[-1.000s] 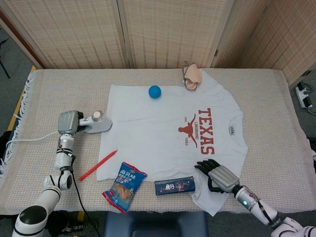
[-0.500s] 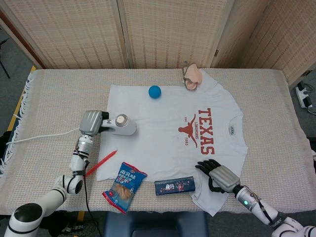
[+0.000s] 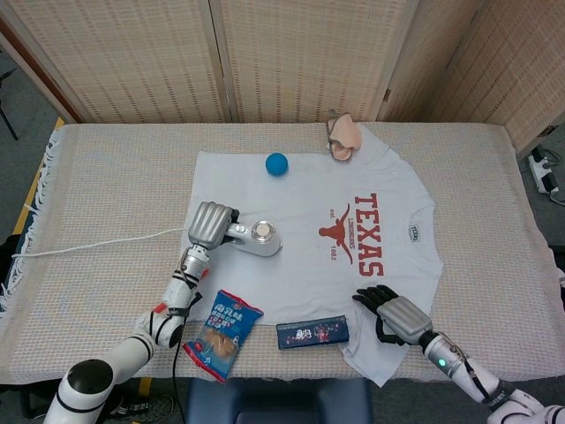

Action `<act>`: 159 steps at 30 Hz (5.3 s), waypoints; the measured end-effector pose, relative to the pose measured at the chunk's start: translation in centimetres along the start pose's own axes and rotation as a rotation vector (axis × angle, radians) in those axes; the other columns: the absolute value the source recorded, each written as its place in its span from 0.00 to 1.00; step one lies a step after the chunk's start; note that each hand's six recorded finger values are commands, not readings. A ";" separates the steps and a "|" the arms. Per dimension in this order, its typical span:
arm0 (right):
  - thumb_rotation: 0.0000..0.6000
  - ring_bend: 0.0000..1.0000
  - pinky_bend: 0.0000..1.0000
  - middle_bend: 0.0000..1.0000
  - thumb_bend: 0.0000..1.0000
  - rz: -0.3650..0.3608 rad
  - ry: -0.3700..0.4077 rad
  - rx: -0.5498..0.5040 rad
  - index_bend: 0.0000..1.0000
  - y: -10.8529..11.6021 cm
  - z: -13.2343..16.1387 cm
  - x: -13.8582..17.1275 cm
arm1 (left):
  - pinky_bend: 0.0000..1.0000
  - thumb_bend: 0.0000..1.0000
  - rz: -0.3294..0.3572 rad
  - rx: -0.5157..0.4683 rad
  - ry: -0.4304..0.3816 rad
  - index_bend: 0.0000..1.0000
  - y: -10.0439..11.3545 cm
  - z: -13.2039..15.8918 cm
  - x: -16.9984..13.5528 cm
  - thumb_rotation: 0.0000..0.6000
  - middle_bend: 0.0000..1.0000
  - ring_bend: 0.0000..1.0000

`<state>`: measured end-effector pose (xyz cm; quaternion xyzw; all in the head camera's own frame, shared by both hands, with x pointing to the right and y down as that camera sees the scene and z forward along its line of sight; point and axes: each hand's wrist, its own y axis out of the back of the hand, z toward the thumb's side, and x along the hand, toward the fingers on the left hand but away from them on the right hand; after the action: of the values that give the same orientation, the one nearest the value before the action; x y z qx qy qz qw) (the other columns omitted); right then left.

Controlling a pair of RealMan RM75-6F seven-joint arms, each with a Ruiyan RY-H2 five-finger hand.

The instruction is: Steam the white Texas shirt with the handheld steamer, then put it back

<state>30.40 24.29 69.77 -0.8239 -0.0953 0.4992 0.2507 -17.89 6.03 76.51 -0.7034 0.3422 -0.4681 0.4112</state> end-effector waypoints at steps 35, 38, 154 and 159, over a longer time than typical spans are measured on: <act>0.54 0.00 0.00 0.03 0.99 -0.003 0.007 0.004 0.00 -0.3 0.4 0.4 | 0.67 0.34 -0.075 -0.013 -0.374 0.82 -1.9 6.5 -6.6 1.00 0.97 0.83; 0.54 0.00 0.00 0.03 0.99 -0.005 0.006 0.004 0.00 -0.2 0.3 0.5 | 0.67 0.34 -0.070 -0.003 -0.385 0.82 -1.3 6.7 -6.8 1.00 0.97 0.83; 0.67 0.00 0.00 0.07 0.02 -0.437 -0.118 0.052 0.00 9.0 -2.2 10.0 | 0.17 0.10 0.046 -0.096 0.484 0.21 9.6 -23.1 -18.0 1.00 0.21 0.13; 0.74 0.00 0.00 0.02 0.00 -0.493 -0.217 0.065 0.00 9.6 -3.5 11.6 | 0.16 0.10 0.048 -0.084 0.485 0.19 11.0 -23.2 -22.3 1.00 0.17 0.11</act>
<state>38.12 19.68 57.21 -0.7090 -0.3034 0.5114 0.3792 -48.02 14.66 63.40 -0.5787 0.4666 -0.5987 0.2982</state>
